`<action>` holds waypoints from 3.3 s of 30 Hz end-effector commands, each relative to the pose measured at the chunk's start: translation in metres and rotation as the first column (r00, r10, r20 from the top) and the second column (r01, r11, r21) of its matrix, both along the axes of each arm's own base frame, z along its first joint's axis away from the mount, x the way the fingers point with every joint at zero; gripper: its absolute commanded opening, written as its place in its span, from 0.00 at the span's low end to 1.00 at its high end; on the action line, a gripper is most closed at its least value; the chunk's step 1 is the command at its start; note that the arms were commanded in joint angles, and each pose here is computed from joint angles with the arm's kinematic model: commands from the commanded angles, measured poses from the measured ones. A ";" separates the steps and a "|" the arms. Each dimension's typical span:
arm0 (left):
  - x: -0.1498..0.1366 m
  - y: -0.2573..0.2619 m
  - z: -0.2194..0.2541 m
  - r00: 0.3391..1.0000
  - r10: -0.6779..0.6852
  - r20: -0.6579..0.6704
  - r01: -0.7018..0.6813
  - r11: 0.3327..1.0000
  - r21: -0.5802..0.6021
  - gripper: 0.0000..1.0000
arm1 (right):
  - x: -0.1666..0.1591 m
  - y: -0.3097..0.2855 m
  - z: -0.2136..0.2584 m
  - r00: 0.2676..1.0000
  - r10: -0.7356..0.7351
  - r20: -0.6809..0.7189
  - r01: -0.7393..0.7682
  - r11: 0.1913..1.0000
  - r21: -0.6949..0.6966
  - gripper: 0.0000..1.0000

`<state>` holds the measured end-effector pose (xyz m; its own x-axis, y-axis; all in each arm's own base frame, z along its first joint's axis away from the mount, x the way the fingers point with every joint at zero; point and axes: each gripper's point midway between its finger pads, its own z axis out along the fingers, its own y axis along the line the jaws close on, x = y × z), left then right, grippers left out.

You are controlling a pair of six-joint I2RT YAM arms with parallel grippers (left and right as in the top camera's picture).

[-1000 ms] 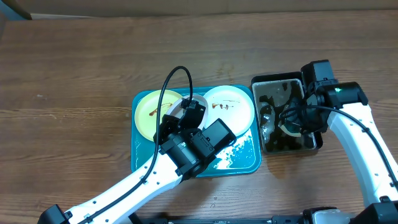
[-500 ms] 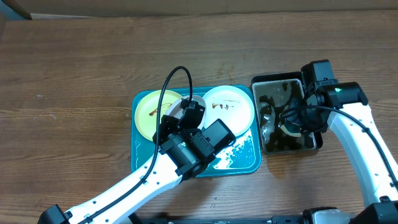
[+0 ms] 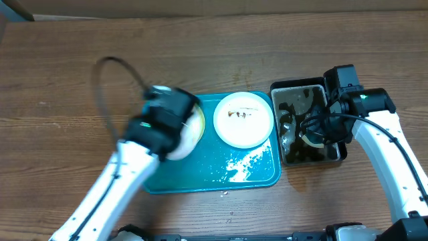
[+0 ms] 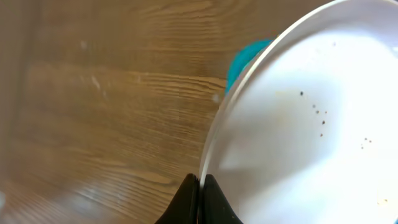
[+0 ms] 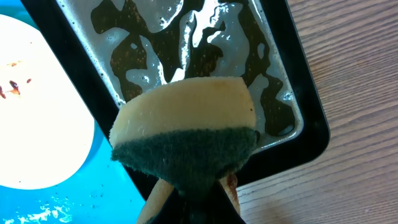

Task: Clean dirty plates on tray and stack at the side
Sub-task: 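Lift the white plate with the left gripper and place it left of the tray, then move the left gripper to the yellow plate and grip its rim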

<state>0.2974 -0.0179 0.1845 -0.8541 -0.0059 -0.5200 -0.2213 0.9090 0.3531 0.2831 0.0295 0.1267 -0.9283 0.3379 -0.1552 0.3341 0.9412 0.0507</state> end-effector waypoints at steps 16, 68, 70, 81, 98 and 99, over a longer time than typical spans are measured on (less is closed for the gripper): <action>0.007 0.168 -0.057 0.840 0.521 -0.153 -0.520 0.693 -0.499 0.04 | -0.003 -0.002 0.003 1.000 0.000 0.008 0.001 1.000 -0.007 0.04; -0.047 -0.034 -0.104 0.754 0.351 -0.555 -0.645 0.553 -0.527 0.80 | -0.005 -0.003 0.003 1.000 0.000 -0.003 0.000 1.000 -0.008 0.04; -0.052 -0.039 -0.118 0.744 0.364 -0.560 -0.657 0.546 -0.519 0.80 | -0.005 -0.003 0.003 1.000 0.000 -0.003 0.000 1.000 -0.008 0.04; -0.035 -0.034 -0.153 0.771 0.447 -0.454 -0.636 0.524 -0.566 0.80 | -0.007 -0.003 0.003 1.000 0.000 -0.009 0.000 1.000 -0.009 0.04; -0.049 -0.029 -0.182 0.772 0.459 -0.440 -0.635 0.537 -0.555 0.56 | -0.008 -0.003 0.002 1.000 0.000 -0.016 0.000 1.000 -0.009 0.04; -0.050 -0.029 -0.183 0.771 0.459 -0.442 -0.637 0.537 -0.554 0.50 | -0.009 -0.003 0.002 1.000 0.000 -0.017 0.000 1.000 -0.009 0.04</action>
<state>0.2543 -0.0483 0.0083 -0.6434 -0.7653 0.0166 -0.7546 0.6304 -0.1825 0.2758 0.0287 0.1255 -0.9325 0.3374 -0.1286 0.3354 0.9413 0.0373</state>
